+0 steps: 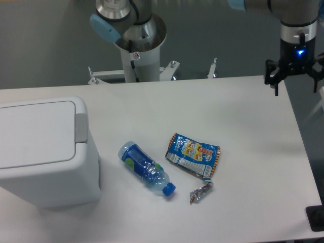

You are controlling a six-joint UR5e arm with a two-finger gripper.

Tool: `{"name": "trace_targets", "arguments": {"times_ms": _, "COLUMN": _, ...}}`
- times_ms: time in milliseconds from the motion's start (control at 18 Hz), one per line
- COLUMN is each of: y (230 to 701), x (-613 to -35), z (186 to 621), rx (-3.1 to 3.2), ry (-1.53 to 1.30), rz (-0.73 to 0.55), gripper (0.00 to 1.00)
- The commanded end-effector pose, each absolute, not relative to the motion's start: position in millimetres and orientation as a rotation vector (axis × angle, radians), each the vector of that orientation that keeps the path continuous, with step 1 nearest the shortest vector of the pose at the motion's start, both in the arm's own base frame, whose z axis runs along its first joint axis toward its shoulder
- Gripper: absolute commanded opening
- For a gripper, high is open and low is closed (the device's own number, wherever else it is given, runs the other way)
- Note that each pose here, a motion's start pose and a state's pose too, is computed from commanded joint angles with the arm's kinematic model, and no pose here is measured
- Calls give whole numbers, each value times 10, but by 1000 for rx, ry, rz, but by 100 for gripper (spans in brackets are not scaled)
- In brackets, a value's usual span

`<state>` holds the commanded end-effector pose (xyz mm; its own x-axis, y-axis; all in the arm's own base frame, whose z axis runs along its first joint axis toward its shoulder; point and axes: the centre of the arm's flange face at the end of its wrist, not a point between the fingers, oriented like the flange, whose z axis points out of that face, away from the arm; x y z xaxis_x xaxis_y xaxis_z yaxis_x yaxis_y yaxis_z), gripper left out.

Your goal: Open the trash can

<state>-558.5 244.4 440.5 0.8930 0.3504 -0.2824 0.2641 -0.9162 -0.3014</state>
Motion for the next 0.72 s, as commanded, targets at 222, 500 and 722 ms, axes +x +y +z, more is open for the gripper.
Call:
{"name": "trace_targets", "arguments": {"times_ms": 222, "y": 2459, "x": -5554, "z": 4467, "rx": -2797, "ry": -458, "rz": 499, "gripper": 100}}
{"name": "trace_targets", "arguments": {"times_ms": 500, "y": 2467, "x": -5540, "z": 4459, "rx": -2795, "ry": -467, "rz": 493, "gripper": 100}}
{"name": "trace_targets", "arguments": {"times_ms": 722, "y": 2478, "x": -5544, "z": 4462, "rx": -2791, "ry": -467, "rz": 495, "gripper": 100}}
